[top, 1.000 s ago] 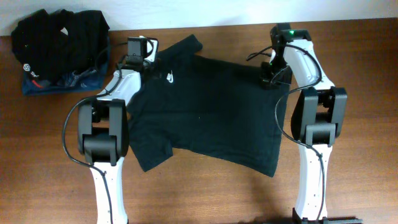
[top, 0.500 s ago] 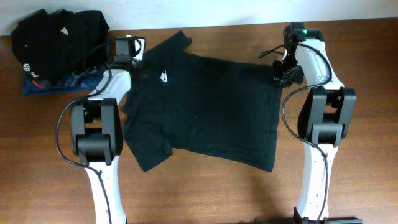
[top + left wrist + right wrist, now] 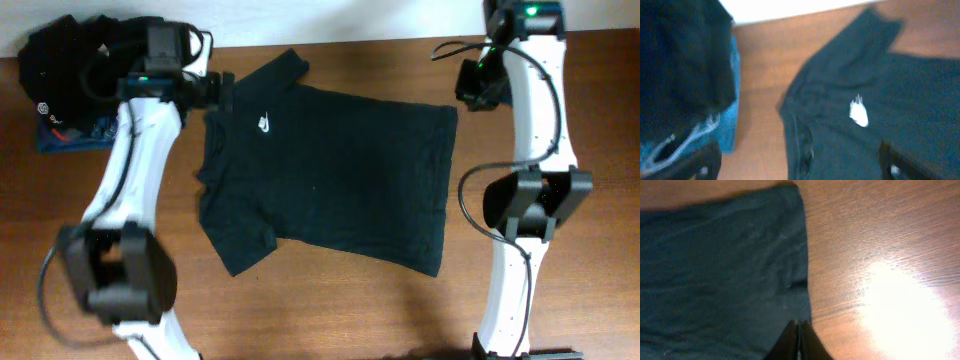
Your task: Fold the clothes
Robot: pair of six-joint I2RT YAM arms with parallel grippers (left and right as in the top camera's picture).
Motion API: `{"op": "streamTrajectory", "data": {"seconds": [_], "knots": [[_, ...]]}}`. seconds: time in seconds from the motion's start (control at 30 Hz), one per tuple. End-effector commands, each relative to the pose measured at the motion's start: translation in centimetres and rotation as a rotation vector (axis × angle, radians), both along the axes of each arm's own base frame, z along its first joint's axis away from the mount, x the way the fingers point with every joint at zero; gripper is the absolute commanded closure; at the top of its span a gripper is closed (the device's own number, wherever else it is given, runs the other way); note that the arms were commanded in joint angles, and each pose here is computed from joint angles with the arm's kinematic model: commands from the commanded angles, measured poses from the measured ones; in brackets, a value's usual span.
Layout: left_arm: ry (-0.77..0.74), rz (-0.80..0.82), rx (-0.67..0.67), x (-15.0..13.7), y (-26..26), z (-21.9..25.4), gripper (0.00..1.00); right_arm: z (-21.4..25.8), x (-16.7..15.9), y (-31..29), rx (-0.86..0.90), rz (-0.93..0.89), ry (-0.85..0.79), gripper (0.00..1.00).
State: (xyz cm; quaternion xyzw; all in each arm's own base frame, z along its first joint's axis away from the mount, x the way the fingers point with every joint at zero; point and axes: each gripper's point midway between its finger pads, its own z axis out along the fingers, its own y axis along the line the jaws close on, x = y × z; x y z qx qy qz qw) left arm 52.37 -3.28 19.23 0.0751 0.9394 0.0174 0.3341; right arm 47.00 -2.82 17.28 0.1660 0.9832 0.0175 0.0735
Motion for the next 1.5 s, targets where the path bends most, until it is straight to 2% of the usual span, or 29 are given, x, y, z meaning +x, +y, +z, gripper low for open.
{"op": "streamTrajectory", "data": {"seconds": [0.0, 0.03, 0.1, 0.13, 0.17, 0.2, 0.23, 0.27, 0.3, 0.37, 0.43, 0.53, 0.73, 0.83, 0.87, 0.97, 1.03, 1.13, 1.47], "knots": [[0.016, -0.066, 0.006, -4.6, -2.3, 4.7, 0.07, 4.3, -0.6, 3.9, 0.128, 0.126, -0.104, 0.96], [0.042, -0.075, 0.008, -5.7, -2.6, 4.8, 0.12, 4.8, -0.9, 4.8, 0.148, 0.148, -0.112, 0.96], [0.093, -0.085, 0.015, -7.8, -2.8, 5.0, 0.34, 5.8, -1.9, 6.0, 0.146, 0.177, -0.116, 0.96], [0.128, -0.078, 0.016, -9.2, -2.5, 5.1, 0.6, 6.4, -3.2, 6.5, 0.11, 0.195, -0.105, 0.94], [0.151, -0.074, 0.018, -10.1, -2.3, 5.2, 0.77, 6.6, -4.0, 6.6, 0.085, 0.202, -0.094, 0.92], [0.19, -0.047, 0.02, -11.5, -1.7, 5.2, 0.95, 6.8, -6.2, 6.7, 0.035, 0.217, -0.058, 0.91], [0.222, 0.004, 0.02, -12.5, -1.0, 5.1, 0.99, 6.7, -7.9, 6.8, 0.011, 0.229, -0.027, 0.89], [0.255, 0.042, 0.015, -13.4, -0.6, 4.9, 0.99, 6.6, -9.0, 6.9, 0.004, 0.236, -0.007, 0.88], [0.322, 0.075, 0.008, -14.9, -0.3, 4.3, 0.99, 5.9, -11.5, 7.3, 0.005, 0.253, 0.046, 0.88], [0.42, 0.106, 0.005, -17.0, -0.1, 3.0, 0.99, 4.6, -13.6, 7.4, 0.007, 0.256, 0.1, 0.88], [0.484, 0.117, -0.013, -18.1, -0.4, 1.6, 0.99, 3.0, -14.4, 7.3, 0.008, 0.255, 0.126, 0.88], [0.608, 0.085, -0.066, -20.1, -1.7, -3.0, 0.99, -1.9, -15.3, 7.5, 0.028, 0.244, 0.205, 0.89], [0.774, 0.041, -0.187, -24.3, -4.0, -11.2, 0.99, -7.4, -15.9, 8.2, 0.075, 0.229, 0.229, 0.91], [0.8, 0.036, -0.19, -25.6, -4.2, -13.7, 0.99, -8.6, -15.6, 8.3, 0.078, 0.229, 0.212, 0.91], [0.798, 0.034, -0.19, -25.8, -4.2, -14.4, 0.99, -8.8, -15.2, 8.4, 0.078, 0.23, 0.193, 0.85], [0.785, 0.049, -0.196, -26.0, -4.1, -15.8, 0.99, -9.2, -14.4, 8.4, 0.078, 0.217, 0.162, 0.83], [0.776, 0.067, -0.204, -26.1, -4.1, -16.7, 0.99, -9.4, -13.7, 8.5, 0.078, 0.218, 0.14, 0.83], [0.768, 0.101, -0.208, -26.5, -3.9, -17.9, 0.99, -10.0, -12.6, 8.7, 0.078, 0.22, 0.111, 0.92], [0.817, 0.182, -0.184, -28.6, -3.0, -19.6, 0.99, -10.2, -11.1, 8.7, 0.07, 0.221, 0.059, 0.96]]}}
